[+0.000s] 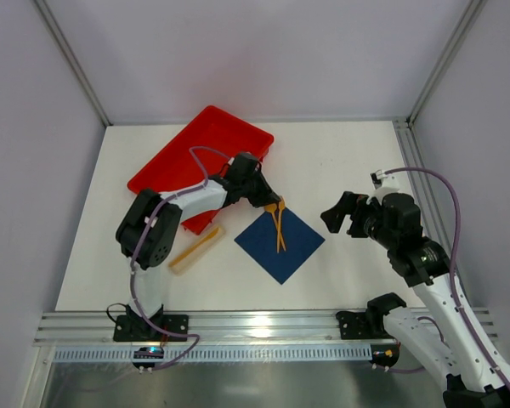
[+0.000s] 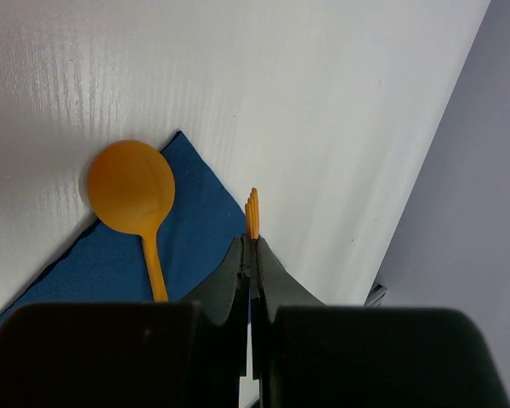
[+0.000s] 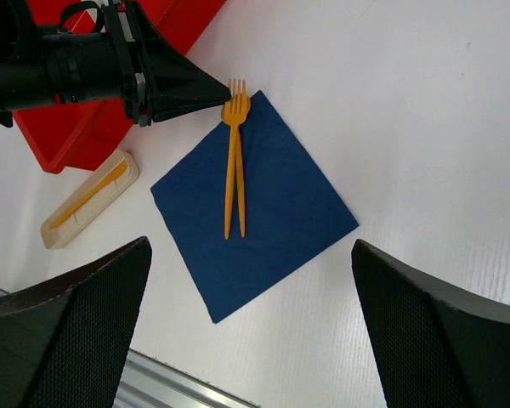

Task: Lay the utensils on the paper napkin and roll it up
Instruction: Place the utensils on the napkin.

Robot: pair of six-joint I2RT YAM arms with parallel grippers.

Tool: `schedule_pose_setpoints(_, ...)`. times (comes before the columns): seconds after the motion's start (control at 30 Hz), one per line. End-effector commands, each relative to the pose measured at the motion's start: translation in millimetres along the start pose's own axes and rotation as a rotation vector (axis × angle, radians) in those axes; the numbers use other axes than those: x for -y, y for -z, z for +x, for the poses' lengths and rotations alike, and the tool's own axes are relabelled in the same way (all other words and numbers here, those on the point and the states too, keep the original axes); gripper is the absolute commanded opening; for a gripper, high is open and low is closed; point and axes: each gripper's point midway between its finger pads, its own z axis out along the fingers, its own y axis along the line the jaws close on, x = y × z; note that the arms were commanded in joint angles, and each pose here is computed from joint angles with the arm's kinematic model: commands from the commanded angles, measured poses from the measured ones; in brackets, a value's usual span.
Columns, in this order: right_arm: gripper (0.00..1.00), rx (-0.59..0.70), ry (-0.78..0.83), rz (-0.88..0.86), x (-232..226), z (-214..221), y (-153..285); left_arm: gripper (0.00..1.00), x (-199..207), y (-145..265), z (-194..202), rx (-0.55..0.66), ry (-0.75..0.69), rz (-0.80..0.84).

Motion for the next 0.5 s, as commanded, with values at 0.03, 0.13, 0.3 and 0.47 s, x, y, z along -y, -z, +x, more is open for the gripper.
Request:
schedule_pose_setpoints(0.03,1.00,0.043,0.004,-0.017,-5.1,-12.6,-1.1,0.00,16.5,-6.2,-12.2,0.028,-0.007,0.063)
schedule_pose_setpoints(0.13,1.00,0.037,0.009,-0.002,-1.9,-11.3,-3.4,0.00,13.9,-10.9,-11.4,0.011,-0.018,0.058)
schedule_pose_setpoints(0.3,1.00,0.041,0.015,0.003,-1.1,-12.5,-2.6,0.00,9.9,-10.3,-14.2,0.024,-0.043,0.041)
schedule_pose_setpoints(0.47,1.00,0.044,0.012,0.002,-2.0,-14.1,-2.6,0.00,4.3,-14.2,-16.2,0.021,-0.054,0.021)
